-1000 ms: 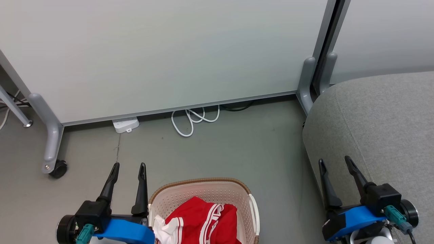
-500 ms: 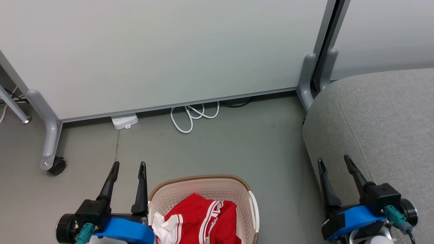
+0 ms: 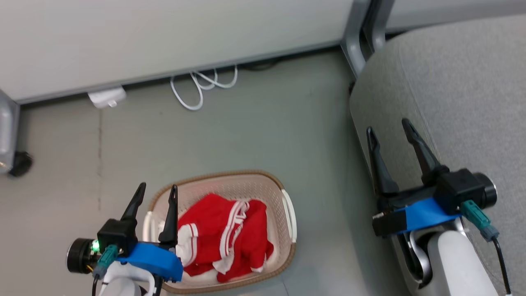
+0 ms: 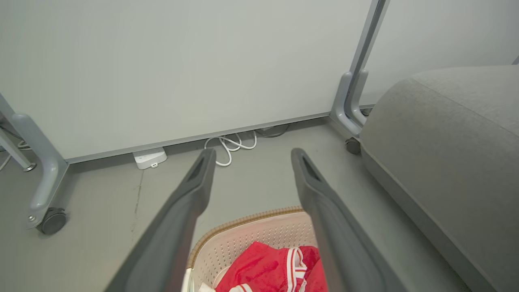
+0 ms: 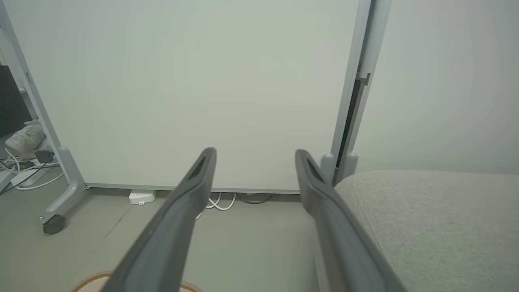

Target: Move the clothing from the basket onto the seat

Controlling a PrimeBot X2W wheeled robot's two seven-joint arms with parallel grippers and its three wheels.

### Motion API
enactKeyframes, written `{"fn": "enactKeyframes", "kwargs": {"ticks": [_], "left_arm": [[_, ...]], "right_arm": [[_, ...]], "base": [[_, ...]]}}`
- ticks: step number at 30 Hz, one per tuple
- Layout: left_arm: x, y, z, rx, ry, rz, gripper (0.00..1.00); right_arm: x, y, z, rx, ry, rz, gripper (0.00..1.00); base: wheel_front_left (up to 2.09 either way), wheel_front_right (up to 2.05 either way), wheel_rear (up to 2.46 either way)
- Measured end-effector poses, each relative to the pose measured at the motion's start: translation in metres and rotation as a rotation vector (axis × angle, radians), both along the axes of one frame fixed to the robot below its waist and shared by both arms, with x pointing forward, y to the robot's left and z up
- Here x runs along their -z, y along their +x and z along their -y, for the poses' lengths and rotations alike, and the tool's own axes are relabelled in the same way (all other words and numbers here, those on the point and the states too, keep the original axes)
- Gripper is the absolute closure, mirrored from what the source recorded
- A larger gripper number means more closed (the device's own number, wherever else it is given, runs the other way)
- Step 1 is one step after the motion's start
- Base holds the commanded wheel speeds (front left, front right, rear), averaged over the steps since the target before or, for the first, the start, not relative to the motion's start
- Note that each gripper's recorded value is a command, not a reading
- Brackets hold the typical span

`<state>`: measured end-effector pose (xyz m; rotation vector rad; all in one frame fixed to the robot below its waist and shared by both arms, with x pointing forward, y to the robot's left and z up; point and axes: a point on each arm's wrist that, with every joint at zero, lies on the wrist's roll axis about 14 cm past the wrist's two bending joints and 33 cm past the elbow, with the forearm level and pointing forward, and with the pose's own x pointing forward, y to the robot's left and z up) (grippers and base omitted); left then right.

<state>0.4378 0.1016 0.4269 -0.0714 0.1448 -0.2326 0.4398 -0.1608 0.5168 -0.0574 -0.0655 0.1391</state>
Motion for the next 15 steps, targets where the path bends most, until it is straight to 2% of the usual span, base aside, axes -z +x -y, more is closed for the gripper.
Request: {"fn": "enactKeyframes", "kwargs": {"ticks": [8,15], "left_arm": [[0.097,0.027,0.022,0.134,0.089,-0.232,0.00],[0.192,0.016,0.046,0.297,0.189,-0.477,0.00]], "right_arm": [[0.038,0.036,0.003,-0.007,0.005,-0.052,0.00],[0.089,0.043,0.018,0.025,0.023,-0.156,0.00]], "base": [[0.00,0.00,0.00],[0.00,0.00,0.00]]}}
